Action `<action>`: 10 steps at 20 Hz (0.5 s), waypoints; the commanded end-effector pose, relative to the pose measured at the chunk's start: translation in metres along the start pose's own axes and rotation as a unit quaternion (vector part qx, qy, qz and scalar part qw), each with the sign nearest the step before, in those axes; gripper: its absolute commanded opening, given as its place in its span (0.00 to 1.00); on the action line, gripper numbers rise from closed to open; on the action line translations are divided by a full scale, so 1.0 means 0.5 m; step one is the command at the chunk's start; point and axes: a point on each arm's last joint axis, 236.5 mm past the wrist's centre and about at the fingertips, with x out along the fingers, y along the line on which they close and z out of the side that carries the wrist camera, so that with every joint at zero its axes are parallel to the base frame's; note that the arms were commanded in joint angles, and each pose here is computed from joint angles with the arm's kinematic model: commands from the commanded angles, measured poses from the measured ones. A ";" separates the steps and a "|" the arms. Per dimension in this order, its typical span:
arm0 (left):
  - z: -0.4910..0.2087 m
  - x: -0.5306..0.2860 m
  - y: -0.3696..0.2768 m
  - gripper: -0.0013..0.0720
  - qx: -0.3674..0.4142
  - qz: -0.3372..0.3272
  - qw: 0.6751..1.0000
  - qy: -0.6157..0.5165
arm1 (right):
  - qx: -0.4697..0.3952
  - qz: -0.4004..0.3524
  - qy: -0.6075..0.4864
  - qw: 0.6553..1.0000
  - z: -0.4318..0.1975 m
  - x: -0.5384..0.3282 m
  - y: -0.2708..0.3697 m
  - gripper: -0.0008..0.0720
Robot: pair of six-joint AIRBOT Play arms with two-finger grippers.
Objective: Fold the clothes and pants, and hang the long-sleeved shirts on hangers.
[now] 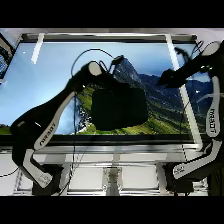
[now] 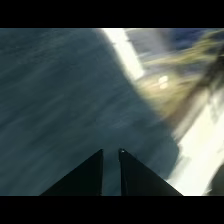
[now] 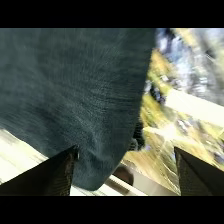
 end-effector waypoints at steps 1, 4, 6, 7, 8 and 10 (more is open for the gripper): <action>-0.049 -0.084 0.141 0.21 -0.034 0.091 0.994 0.053 | -0.044 0.013 0.018 0.999 -0.021 0.137 0.006 0.96; -0.064 -0.144 0.190 0.21 -0.039 0.136 0.988 0.063 | -0.085 0.010 0.026 0.996 -0.032 0.229 0.024 0.96; -0.078 -0.165 0.209 0.21 -0.035 0.162 0.983 0.075 | -0.094 0.013 0.053 0.994 -0.047 0.271 0.033 0.95; -0.090 -0.172 0.220 0.21 -0.035 0.177 0.980 0.086 | -0.095 0.015 0.064 0.993 -0.054 0.289 0.035 0.95; -0.104 -0.175 0.232 0.21 -0.041 0.189 0.976 0.097 | -0.092 0.015 0.075 0.993 -0.060 0.306 0.036 0.94; -0.132 -0.169 0.243 0.21 -0.048 0.194 0.973 0.114 | -0.086 0.019 0.094 0.992 -0.073 0.331 0.040 0.75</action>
